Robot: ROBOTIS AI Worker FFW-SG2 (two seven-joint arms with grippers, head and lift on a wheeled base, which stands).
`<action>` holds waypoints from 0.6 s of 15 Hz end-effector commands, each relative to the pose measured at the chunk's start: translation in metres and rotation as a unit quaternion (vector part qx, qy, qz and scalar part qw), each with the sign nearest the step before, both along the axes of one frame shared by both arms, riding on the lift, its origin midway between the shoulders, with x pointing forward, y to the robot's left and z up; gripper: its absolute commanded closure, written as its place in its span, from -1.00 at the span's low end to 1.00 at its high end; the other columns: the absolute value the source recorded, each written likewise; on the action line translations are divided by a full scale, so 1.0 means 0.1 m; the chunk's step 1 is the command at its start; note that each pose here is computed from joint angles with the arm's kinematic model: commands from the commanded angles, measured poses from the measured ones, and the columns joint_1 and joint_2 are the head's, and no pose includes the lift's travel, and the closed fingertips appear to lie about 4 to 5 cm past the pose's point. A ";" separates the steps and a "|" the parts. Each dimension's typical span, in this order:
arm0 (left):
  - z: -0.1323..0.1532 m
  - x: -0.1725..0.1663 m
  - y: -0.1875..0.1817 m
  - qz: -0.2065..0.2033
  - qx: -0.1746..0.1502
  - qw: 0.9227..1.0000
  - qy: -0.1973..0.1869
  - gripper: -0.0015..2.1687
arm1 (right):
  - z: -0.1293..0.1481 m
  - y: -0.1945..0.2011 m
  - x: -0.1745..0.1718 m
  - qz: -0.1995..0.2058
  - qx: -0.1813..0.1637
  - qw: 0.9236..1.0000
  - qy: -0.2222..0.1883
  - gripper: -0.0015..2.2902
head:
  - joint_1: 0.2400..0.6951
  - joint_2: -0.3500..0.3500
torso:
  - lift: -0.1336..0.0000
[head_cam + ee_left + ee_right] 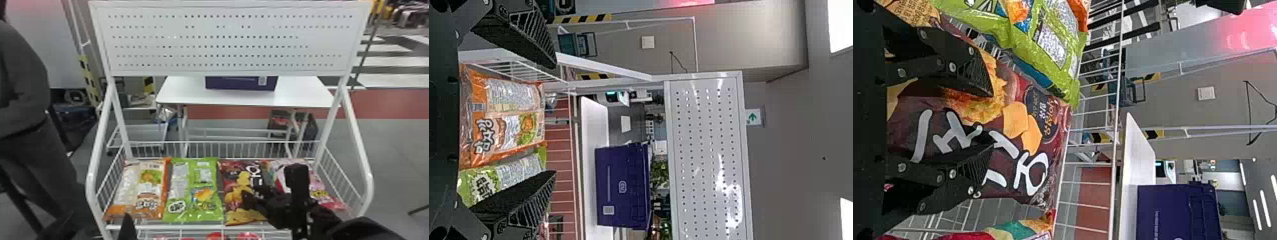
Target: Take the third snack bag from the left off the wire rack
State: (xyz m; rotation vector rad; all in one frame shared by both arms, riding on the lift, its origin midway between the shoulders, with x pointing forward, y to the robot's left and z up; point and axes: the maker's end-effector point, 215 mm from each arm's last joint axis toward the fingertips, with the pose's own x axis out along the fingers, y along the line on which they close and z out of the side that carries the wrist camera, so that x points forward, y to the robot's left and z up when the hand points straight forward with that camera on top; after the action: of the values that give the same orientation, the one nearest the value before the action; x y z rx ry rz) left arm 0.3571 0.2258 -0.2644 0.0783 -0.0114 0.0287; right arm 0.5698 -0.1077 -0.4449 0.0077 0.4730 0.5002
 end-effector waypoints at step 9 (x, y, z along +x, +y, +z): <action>0.02 0.02 0.01 0.001 0.001 1.000 -0.001 -0.87 | 0.30 0.17 -0.17 0.009 0.028 0.999 -0.012 0.94 | 0.14 0.00 | 1.00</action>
State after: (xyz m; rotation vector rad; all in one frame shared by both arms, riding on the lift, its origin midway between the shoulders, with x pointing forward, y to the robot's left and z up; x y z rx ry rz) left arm 0.3583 0.2264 -0.2635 0.0799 -0.0117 0.0301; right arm 0.5590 -0.0965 -0.4251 0.0495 0.4573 0.5186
